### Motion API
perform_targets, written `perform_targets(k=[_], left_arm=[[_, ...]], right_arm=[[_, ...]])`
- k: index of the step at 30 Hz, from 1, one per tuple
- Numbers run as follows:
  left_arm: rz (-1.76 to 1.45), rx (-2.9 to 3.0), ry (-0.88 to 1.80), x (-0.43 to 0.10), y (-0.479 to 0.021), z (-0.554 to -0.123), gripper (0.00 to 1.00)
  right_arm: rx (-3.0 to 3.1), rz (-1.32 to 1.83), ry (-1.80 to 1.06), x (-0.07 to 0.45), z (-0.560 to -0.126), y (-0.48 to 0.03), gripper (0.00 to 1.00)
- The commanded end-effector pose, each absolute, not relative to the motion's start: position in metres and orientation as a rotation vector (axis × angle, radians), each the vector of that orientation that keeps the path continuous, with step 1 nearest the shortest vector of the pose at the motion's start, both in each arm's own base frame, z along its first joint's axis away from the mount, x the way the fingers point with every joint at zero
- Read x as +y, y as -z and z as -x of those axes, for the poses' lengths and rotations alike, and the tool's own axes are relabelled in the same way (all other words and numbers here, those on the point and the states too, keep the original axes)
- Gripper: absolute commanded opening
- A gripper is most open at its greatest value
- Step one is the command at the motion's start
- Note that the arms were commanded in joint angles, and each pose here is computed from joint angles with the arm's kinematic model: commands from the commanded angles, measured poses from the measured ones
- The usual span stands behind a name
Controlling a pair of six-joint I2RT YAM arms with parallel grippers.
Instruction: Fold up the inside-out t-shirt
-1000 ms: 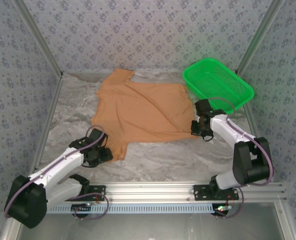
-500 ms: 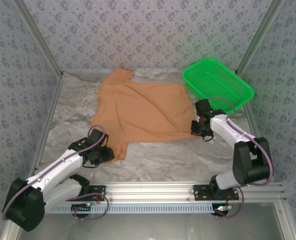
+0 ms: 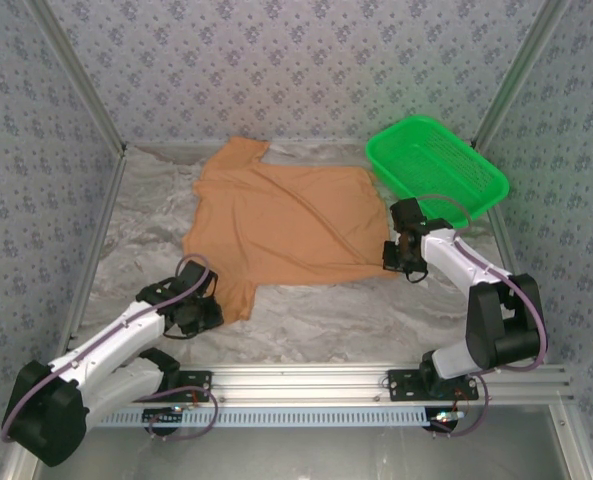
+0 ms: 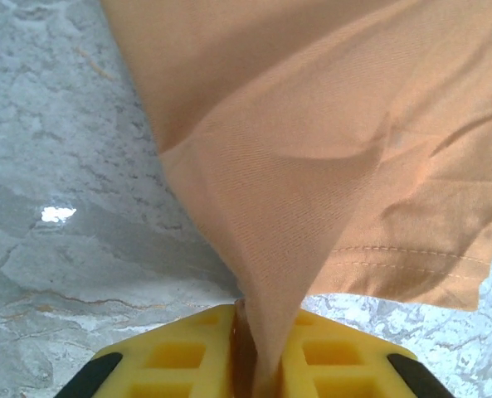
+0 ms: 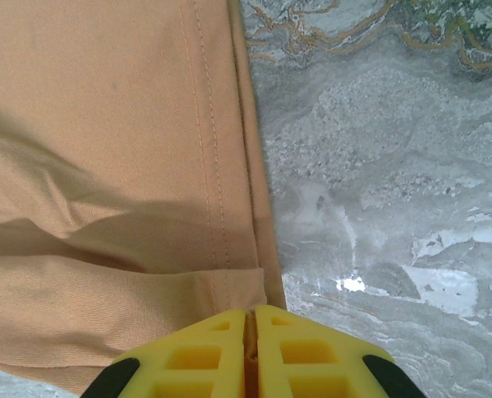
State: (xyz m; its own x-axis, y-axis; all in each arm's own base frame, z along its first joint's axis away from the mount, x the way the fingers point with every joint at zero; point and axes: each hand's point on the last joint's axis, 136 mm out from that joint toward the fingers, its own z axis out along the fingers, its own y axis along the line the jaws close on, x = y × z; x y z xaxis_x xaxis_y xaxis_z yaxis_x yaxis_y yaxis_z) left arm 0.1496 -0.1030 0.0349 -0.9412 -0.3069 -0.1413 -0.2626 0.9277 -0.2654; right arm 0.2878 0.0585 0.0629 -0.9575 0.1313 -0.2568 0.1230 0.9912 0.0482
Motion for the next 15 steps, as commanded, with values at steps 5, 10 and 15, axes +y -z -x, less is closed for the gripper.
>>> perform_targets(k=[5, 10, 15], left_arm=[[0.43, 2.9, 0.405, -0.108, -0.055, -0.149, 0.01], [0.453, 2.887, 0.426, -0.108, -0.069, -0.151, 0.0], [0.524, 2.862, 0.526, -0.112, -0.078, -0.161, 0.0]], right_arm=[[2.908, -0.245, 0.007, 0.046, -0.282, -0.054, 0.12], [2.905, -0.259, 0.009, 0.044, -0.284, -0.053, 0.12], [2.904, -0.26, -0.004, 0.046, -0.287, -0.053, 0.11]])
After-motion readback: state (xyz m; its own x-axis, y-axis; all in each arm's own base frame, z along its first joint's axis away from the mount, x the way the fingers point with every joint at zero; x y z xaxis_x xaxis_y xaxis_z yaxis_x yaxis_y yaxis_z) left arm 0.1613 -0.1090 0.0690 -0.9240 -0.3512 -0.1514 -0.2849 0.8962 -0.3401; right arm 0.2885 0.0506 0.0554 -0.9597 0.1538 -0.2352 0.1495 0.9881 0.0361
